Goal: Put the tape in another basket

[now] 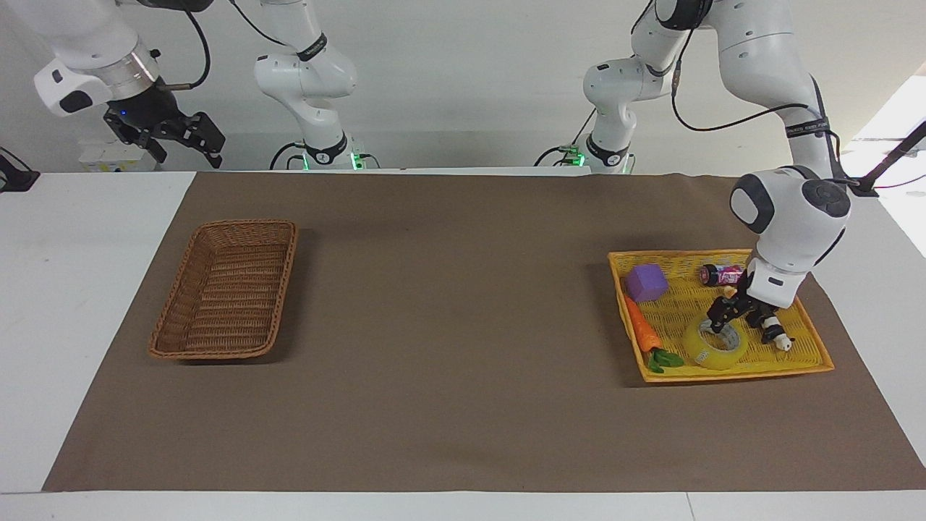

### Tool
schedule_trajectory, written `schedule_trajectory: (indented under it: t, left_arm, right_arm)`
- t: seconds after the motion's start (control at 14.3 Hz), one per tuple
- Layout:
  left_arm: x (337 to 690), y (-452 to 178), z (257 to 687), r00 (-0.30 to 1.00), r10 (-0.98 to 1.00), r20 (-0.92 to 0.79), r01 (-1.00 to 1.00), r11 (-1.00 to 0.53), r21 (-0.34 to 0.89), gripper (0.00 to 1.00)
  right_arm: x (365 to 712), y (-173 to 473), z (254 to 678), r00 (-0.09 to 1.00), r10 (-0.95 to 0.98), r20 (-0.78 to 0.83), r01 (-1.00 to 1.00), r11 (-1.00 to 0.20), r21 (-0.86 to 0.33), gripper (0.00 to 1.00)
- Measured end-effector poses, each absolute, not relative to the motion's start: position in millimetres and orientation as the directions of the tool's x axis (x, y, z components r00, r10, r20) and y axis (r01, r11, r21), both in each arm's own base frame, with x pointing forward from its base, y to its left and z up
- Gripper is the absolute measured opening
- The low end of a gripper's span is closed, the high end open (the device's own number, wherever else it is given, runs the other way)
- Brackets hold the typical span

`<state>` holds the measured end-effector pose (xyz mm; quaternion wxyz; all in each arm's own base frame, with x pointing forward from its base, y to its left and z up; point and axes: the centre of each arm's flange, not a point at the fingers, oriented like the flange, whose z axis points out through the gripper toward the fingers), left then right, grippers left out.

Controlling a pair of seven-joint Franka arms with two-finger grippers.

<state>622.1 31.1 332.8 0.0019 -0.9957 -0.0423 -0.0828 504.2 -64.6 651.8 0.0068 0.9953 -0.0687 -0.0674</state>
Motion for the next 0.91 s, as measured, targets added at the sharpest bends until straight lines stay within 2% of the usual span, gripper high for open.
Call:
schedule_trajectory:
  t: [0.28, 0.35, 0.63, 0.91]
  left_arm:
    - [626, 31, 307, 0.983, 0.083, 0.163, 0.083, -0.997, 0.007, 0.83]
    - [626, 31, 304, 0.984, 0.083, 0.159, 0.083, -0.997, 0.007, 0.74]
    - [627, 37, 305, 0.983, 0.091, 0.162, 0.091, -0.996, 0.006, 0.23]
    - [639, 33, 328, 0.988, 0.086, 0.126, 0.086, -0.996, 0.009, 0.22]
  right_arm:
    - [504, -65, 652, 0.981, -0.138, -0.133, -0.136, -0.99, 0.023, 1.0]
    - [504, -65, 652, 0.981, -0.138, -0.133, -0.136, -0.99, 0.023, 1.0]
    - [504, -65, 652, 0.981, -0.138, -0.133, -0.136, -0.99, 0.023, 1.0]
    - [504, -65, 652, 0.981, -0.138, -0.133, -0.136, -0.99, 0.023, 1.0]
